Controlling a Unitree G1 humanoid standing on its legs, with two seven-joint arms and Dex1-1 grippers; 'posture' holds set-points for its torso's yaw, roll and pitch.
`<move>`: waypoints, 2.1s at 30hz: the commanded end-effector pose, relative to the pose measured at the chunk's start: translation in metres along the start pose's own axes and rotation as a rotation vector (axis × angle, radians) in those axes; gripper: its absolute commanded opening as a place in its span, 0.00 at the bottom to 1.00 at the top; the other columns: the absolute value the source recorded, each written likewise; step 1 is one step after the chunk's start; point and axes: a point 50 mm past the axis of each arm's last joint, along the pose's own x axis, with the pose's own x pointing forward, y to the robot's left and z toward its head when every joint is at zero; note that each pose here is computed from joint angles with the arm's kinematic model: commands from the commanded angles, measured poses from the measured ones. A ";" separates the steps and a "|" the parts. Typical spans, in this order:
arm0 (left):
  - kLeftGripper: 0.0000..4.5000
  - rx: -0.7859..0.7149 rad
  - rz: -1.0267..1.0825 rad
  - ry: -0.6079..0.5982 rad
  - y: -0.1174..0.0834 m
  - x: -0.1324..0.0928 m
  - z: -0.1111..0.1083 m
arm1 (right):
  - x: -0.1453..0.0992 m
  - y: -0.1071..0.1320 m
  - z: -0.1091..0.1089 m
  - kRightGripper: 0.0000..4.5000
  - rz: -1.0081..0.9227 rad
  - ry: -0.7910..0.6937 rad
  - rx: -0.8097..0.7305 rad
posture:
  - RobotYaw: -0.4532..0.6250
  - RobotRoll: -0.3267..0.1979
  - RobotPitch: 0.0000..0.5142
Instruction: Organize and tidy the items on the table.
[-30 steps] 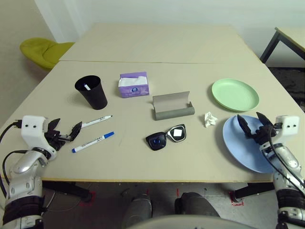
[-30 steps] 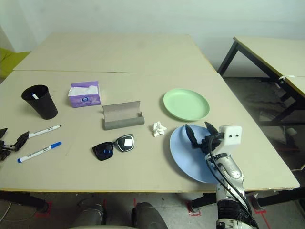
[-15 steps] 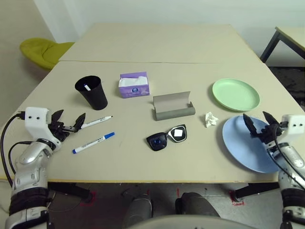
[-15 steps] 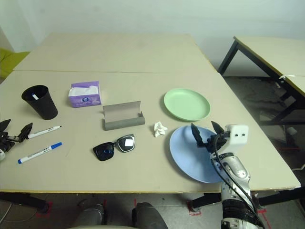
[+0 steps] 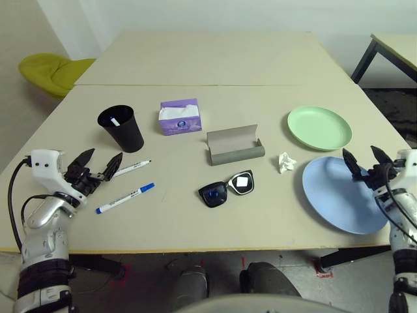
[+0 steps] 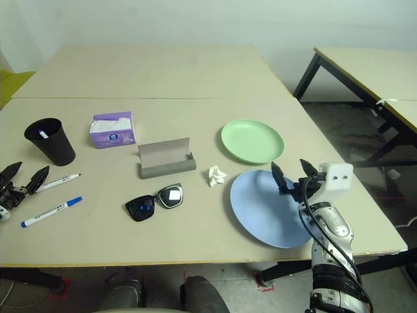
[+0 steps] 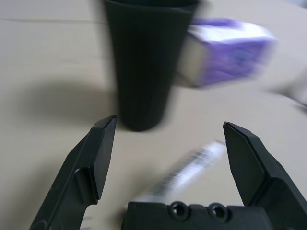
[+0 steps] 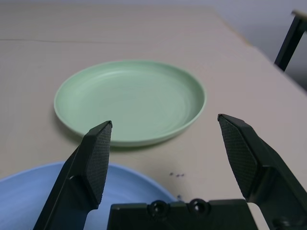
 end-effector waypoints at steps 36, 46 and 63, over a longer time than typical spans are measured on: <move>1.00 0.408 -0.957 -0.006 -0.085 0.048 0.035 | -0.099 -0.010 0.037 0.99 0.184 0.767 0.280 | 0.17 0.62 0.06; 1.00 0.393 -0.935 0.003 -0.088 0.041 0.027 | -0.073 -0.001 0.028 0.99 0.172 0.777 0.258 | 0.21 0.62 0.09; 1.00 0.405 -0.892 -0.029 -0.091 0.041 0.023 | -0.056 0.016 0.019 0.99 0.224 0.833 0.285 | 0.24 0.62 0.08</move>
